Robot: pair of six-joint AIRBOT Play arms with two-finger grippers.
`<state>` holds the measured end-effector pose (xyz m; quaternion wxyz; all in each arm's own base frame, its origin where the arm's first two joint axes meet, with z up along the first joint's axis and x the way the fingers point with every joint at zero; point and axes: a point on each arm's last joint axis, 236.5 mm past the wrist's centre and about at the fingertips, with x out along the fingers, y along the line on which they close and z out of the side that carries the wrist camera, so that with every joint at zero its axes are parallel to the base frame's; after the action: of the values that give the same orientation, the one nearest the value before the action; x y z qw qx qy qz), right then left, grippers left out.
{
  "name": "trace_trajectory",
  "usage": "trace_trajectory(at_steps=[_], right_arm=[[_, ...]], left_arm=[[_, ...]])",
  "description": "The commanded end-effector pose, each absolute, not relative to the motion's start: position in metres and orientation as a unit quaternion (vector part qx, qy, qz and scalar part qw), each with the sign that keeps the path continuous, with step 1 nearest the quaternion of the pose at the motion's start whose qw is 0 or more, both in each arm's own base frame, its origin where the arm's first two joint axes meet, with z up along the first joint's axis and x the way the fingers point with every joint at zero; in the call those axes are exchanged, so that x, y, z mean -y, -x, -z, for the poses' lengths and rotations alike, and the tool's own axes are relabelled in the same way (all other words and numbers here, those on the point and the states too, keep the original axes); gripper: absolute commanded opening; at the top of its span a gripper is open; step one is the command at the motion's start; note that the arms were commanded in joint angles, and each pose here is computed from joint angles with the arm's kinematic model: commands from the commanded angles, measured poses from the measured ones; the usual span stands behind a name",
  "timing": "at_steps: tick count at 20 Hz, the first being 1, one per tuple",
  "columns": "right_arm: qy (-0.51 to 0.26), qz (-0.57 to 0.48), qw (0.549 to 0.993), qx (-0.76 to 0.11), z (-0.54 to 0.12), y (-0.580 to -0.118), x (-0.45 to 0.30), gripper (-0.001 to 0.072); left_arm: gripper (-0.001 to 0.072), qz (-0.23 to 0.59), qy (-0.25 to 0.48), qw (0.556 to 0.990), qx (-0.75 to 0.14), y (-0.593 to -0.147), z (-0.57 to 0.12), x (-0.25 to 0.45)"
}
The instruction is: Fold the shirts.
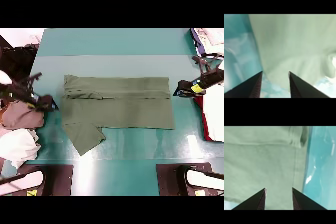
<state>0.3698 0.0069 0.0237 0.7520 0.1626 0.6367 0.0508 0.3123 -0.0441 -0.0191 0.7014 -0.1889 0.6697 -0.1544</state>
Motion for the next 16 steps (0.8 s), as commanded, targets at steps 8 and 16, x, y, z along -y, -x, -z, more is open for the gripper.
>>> trace_trajectory(at_steps=[8, 16], right_arm=[[-0.2, -0.057, 0.775, -0.597, -0.039, -0.353, -0.014, 0.038], [-0.188, -0.072, 0.761, -0.617, -0.037, -0.341, -0.019, 0.0378]], left_arm=[[0.0388, 0.127, 0.293, 0.666, -0.675, -0.217, 0.081, 0.087], [0.0358, 0.114, 0.306, 0.691, -0.645, -0.237, 0.081, 0.084]])
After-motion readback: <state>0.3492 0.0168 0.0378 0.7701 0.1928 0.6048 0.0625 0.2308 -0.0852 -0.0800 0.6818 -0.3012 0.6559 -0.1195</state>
